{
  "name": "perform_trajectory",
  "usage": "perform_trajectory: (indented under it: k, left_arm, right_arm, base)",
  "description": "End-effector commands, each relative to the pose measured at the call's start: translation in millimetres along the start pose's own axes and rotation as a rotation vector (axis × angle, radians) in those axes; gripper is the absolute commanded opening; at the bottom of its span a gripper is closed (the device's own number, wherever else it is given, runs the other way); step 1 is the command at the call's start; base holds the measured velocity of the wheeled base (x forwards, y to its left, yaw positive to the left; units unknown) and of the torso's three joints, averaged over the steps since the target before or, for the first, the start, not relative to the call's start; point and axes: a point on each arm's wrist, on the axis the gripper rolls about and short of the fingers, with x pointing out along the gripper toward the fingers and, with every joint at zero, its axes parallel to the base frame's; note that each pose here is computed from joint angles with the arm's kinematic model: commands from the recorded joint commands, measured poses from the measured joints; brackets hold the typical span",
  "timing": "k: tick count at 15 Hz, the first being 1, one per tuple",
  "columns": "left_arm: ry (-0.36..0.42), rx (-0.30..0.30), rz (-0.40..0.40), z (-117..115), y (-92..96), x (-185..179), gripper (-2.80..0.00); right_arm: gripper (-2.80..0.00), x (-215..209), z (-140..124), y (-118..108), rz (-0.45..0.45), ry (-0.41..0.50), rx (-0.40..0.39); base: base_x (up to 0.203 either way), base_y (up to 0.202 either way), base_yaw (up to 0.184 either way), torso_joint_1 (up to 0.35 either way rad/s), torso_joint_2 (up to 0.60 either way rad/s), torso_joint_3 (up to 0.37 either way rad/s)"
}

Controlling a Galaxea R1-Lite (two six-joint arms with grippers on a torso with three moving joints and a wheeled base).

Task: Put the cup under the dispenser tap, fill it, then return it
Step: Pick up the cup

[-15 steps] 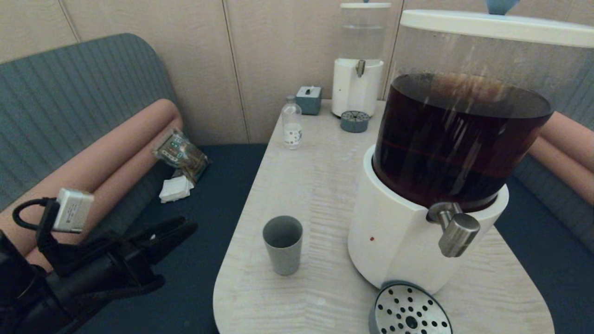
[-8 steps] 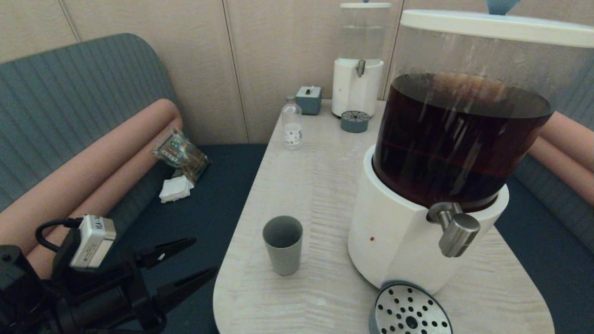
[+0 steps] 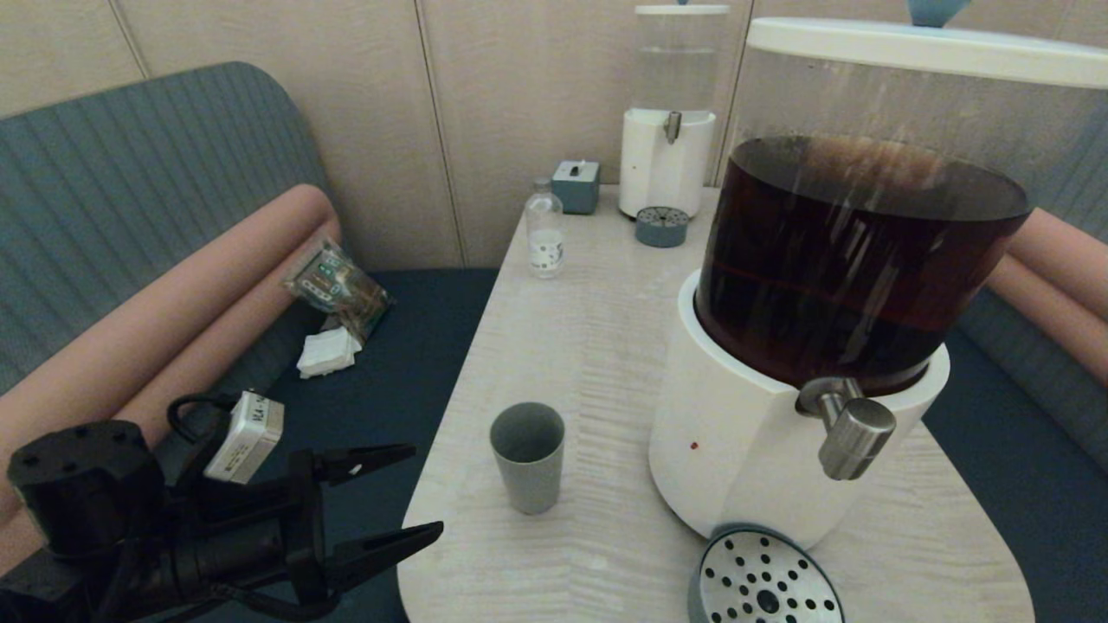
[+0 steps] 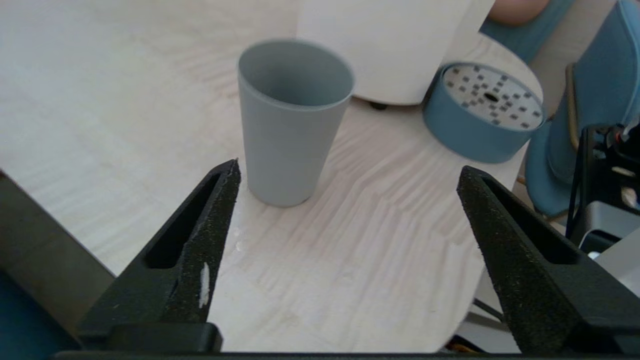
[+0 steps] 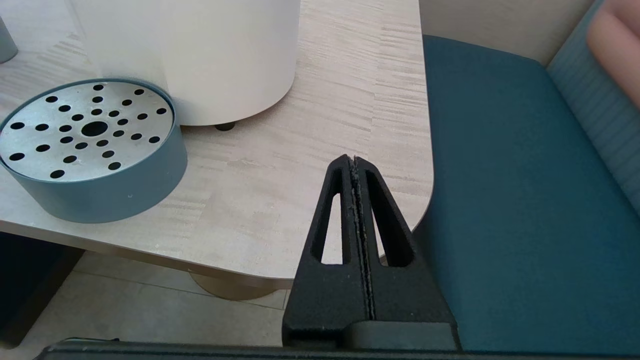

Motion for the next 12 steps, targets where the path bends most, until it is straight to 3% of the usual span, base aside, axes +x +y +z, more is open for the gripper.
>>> perform_trajectory:
  k: [1, 5, 8, 12]
  left_arm:
    - [0.028, -0.037, -0.012, -12.7, 11.7, 9.2, 0.00]
    - [0.061, -0.077, -0.014, -30.8, 31.9, 24.3, 0.00]
    - [0.054, -0.063, -0.023, -34.3, 47.4, 38.0, 0.00]
    - [0.059, -0.058, -0.091, -42.3, 51.4, 63.0, 0.00]
  right_arm:
    - [-2.80, 0.6, -3.0, 0.3, 0.002, 0.007, 0.000]
    - [-2.80, 0.6, -3.0, 0.3, 0.002, 0.007, 0.000]
    - [-2.80, 0.4, -2.6, 0.2, 0.002, 0.006, -0.001]
    - [-2.80, 0.6, -3.0, 0.3, 0.002, 0.007, 0.000]
  base:
    - [0.000, 0.000, 0.000, 0.000, 0.00, 0.000]
    - [0.000, 0.000, 0.000, 0.000, 0.00, 0.000]
    - [0.000, 0.000, 0.000, 0.000, 0.00, 0.000]
    - [0.000, 0.000, 0.000, 0.000, 0.00, 0.000]
